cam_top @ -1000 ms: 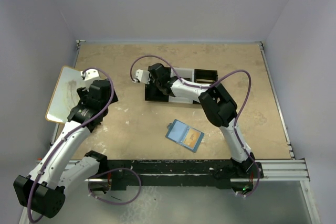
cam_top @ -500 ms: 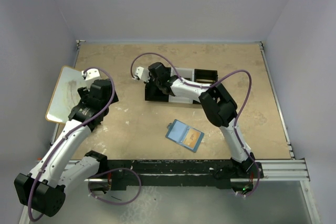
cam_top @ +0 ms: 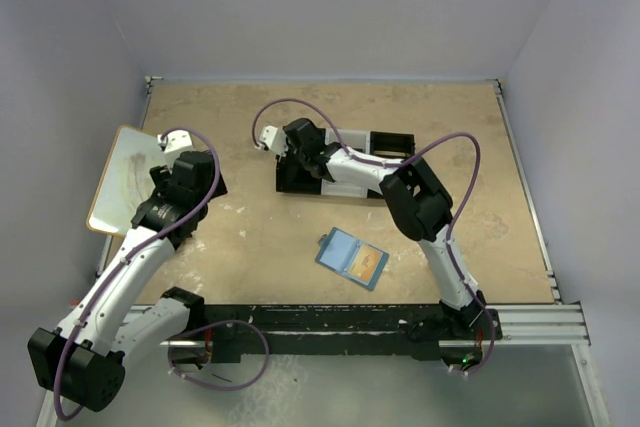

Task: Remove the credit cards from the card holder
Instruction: Place the credit card in the storage box.

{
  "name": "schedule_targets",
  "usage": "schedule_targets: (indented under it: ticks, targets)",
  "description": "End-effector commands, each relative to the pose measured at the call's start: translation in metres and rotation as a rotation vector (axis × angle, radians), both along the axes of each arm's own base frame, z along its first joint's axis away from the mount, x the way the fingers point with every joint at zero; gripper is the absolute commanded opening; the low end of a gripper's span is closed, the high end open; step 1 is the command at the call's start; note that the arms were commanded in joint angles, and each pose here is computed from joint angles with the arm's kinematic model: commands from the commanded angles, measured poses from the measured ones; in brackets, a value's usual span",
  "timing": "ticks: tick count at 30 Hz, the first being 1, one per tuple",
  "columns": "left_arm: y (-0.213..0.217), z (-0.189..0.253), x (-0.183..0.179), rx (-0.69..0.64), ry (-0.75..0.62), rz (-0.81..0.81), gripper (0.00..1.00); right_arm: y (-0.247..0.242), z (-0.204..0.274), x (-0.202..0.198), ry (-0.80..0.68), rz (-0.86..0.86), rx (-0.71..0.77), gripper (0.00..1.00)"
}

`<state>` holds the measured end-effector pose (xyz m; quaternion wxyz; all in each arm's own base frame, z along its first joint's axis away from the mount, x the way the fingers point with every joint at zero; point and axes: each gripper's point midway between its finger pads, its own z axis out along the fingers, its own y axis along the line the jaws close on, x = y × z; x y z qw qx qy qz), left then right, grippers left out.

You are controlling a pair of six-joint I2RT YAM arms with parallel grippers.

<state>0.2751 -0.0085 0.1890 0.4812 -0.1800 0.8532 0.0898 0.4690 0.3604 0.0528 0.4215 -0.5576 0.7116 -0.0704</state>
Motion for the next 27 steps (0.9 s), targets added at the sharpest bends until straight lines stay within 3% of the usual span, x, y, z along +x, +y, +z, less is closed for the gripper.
schedule_targets:
  ticks: [1,11,18,27]
  targets:
    - [-0.001,0.006,0.006,-0.012,-0.032,0.000,0.79,0.005,0.027,0.016,-0.059,-0.048,0.057,0.40]
    - [-0.003,0.004,0.007,-0.016,-0.029,-0.008,0.79,0.026,0.119,0.001,-0.070,-0.064,0.397,0.40]
    - [-0.005,0.001,0.008,-0.021,-0.020,-0.020,0.79,-0.019,0.186,-0.033,-0.110,-0.250,0.664,0.42]
    - [-0.007,0.000,0.008,-0.021,-0.013,-0.026,0.79,-0.118,0.130,-0.121,0.142,-0.773,0.809,0.44]
